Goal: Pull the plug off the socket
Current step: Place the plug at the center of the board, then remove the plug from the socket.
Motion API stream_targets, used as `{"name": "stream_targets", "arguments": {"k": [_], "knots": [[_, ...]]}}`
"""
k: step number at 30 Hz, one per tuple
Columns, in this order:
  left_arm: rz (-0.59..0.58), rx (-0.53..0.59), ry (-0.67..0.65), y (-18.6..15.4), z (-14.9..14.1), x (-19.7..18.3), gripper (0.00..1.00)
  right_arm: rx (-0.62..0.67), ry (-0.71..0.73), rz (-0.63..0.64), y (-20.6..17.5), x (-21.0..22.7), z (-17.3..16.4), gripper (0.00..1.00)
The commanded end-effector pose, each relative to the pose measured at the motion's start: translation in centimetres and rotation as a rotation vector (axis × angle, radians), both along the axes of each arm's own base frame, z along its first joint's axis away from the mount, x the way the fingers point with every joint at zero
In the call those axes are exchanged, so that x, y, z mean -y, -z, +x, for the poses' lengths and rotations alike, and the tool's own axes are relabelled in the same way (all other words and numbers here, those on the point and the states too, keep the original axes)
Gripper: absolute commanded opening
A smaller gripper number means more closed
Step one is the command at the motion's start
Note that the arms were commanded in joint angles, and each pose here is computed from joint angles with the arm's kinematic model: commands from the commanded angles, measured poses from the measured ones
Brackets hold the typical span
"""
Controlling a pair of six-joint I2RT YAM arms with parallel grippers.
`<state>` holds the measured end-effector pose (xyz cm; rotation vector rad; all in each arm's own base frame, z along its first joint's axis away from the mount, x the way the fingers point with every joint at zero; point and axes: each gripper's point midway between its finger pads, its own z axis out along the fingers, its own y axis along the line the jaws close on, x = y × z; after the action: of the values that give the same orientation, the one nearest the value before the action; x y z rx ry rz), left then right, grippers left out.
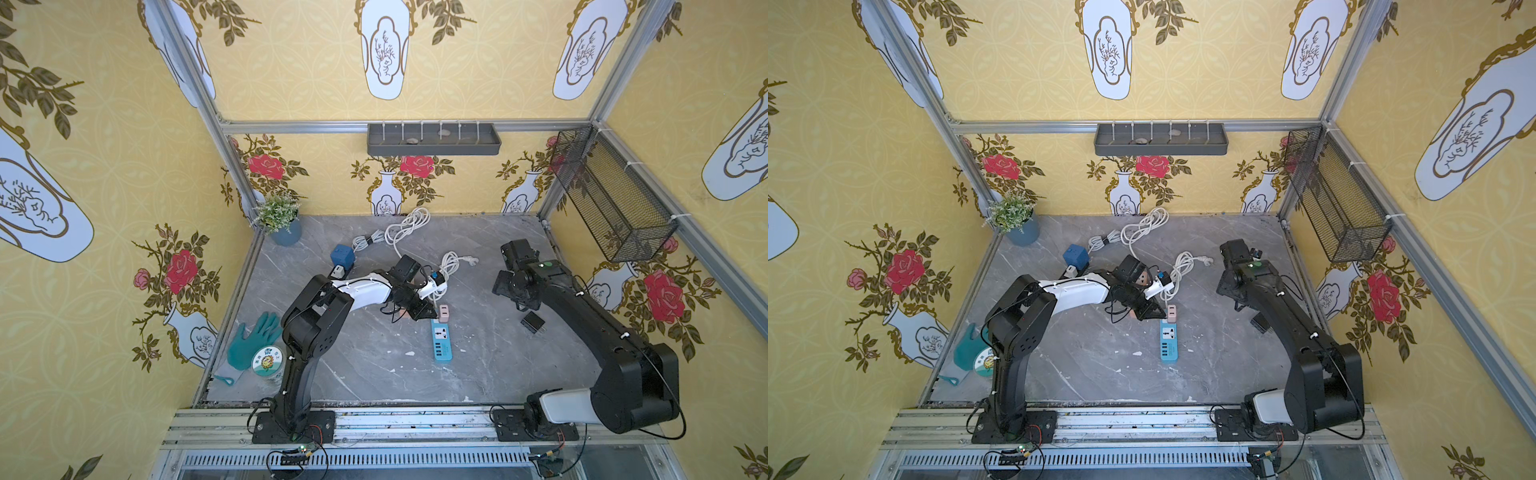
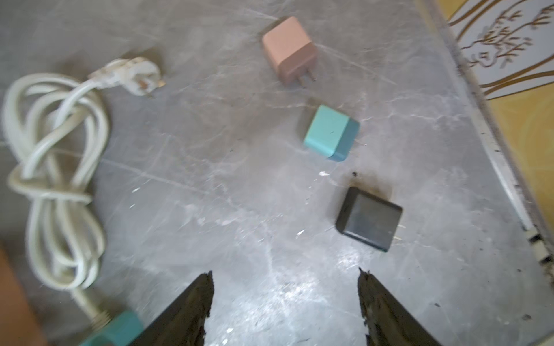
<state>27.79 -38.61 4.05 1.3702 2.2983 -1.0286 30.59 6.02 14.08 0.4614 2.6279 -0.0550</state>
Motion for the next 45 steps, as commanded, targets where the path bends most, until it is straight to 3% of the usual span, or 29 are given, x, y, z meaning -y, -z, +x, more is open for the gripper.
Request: {"name": "stream_targets", "arguments": {"k": [1,11,26,45], "knots": [[0.208,-0.037,-0.046,3.8,-0.8,-3.5,0.00,0.050,-0.097,0.127,-0.9,-4.0,-0.1,0.79],[0.213,-0.035,-0.046,3.9,-0.8,-3.5,0.00,0.131,-0.262,0.241,-2.5,-10.9,-2.9,0.77],[0.216,-0.035,-0.047,4.1,-0.8,-3.6,0.00,0.126,-0.437,0.275,-1.3,-16.8,-7.1,0.76],[0.214,-0.040,-0.046,4.1,-0.9,-3.6,0.00,0.094,-0.434,0.263,0.3,-19.6,-7.3,0.74]]}}
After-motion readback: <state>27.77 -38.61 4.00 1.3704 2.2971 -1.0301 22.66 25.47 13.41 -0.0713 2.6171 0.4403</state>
